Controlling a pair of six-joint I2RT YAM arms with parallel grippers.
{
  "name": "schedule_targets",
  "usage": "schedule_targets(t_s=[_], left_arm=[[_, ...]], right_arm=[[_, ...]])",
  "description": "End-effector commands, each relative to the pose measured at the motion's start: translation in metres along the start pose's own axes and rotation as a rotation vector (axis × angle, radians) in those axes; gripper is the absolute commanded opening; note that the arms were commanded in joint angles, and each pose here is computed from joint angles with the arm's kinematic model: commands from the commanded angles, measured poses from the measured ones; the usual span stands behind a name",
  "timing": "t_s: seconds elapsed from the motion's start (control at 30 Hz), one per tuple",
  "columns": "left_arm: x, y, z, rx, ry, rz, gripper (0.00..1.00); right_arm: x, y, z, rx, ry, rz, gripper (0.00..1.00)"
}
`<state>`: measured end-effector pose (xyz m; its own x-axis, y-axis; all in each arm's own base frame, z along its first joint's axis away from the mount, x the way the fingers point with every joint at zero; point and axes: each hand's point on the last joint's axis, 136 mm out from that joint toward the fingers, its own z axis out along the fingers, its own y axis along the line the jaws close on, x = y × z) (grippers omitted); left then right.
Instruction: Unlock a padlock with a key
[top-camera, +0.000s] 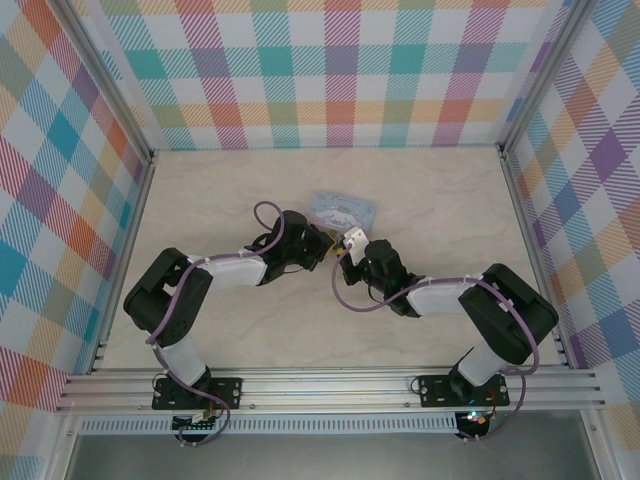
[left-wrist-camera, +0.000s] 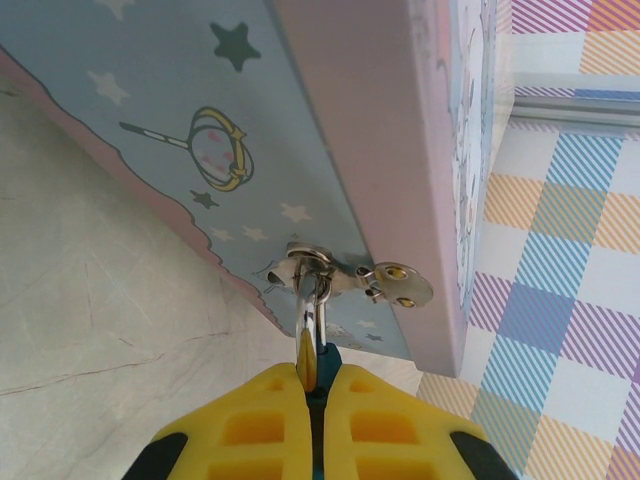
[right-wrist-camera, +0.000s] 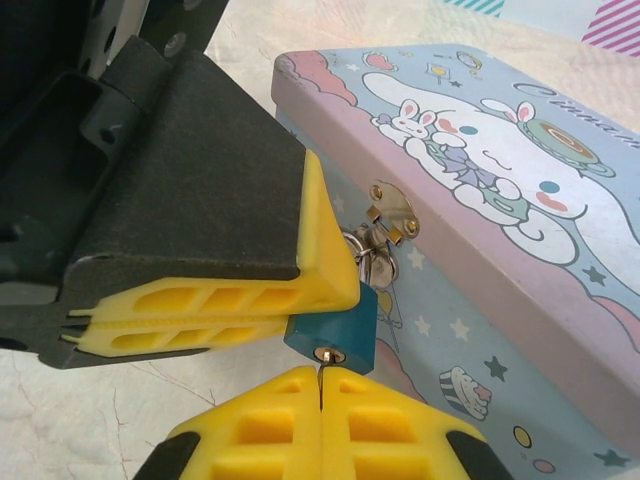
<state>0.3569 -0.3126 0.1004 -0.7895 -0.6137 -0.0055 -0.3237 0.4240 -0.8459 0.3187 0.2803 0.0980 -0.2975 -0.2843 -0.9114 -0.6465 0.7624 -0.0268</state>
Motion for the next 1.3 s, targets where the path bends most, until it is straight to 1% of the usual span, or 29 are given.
schedule_targets(t_s=[0.0,0.13,0.23,0.47,0.5,0.6,0.73,0.87,0.9,1.07,1.27], left_arm=[[-0.001,-0.034,-0.01,0.089,-0.005,0.016,0.0],[-0.001,-0.034,-0.01,0.09,-0.006,0.018,0.0],[-0.001,-0.033,-0.01,0.089,-0.007,0.018,0.0],[-0.001,-0.028,-0.009,0.085,-0.016,0.013,0.0],[-0.001,-0.029,-0.008,0.085,-0.014,0.013,0.01],[-0.001,-0.027,-0.008,0.08,-0.015,0.017,0.11],[-0.002,-0.021,-0.011,0.053,-0.028,0.032,0.2],[-0.002,-0.013,-0.012,0.03,-0.032,0.031,0.35],[-0.002,-0.011,-0.012,0.025,-0.031,0.03,0.37],[-0.004,-0.004,-0.016,0.002,-0.046,0.038,0.44],[-0.02,-0.003,-0.039,-0.052,-0.114,0.103,0.51]], right_arm=[[-0.005,0.004,0.0,-0.022,-0.048,-0.016,0.0],[-0.006,0.006,0.001,-0.056,-0.05,0.04,0.0],[-0.001,0.01,0.004,-0.075,-0.023,0.047,0.0],[0.011,0.007,0.008,-0.059,0.004,0.072,0.0],[0.012,0.007,0.009,-0.058,0.008,0.077,0.0],[0.017,0.004,0.01,-0.041,0.022,0.091,0.0],[0.022,-0.002,0.011,-0.02,0.045,0.123,0.0],[0.029,-0.006,0.013,-0.008,0.074,0.136,0.0],[0.031,-0.007,0.014,-0.006,0.081,0.138,0.0],[0.041,-0.005,0.015,-0.013,0.104,0.151,0.0],[0.045,-0.006,0.013,-0.019,0.103,0.188,0.0]])
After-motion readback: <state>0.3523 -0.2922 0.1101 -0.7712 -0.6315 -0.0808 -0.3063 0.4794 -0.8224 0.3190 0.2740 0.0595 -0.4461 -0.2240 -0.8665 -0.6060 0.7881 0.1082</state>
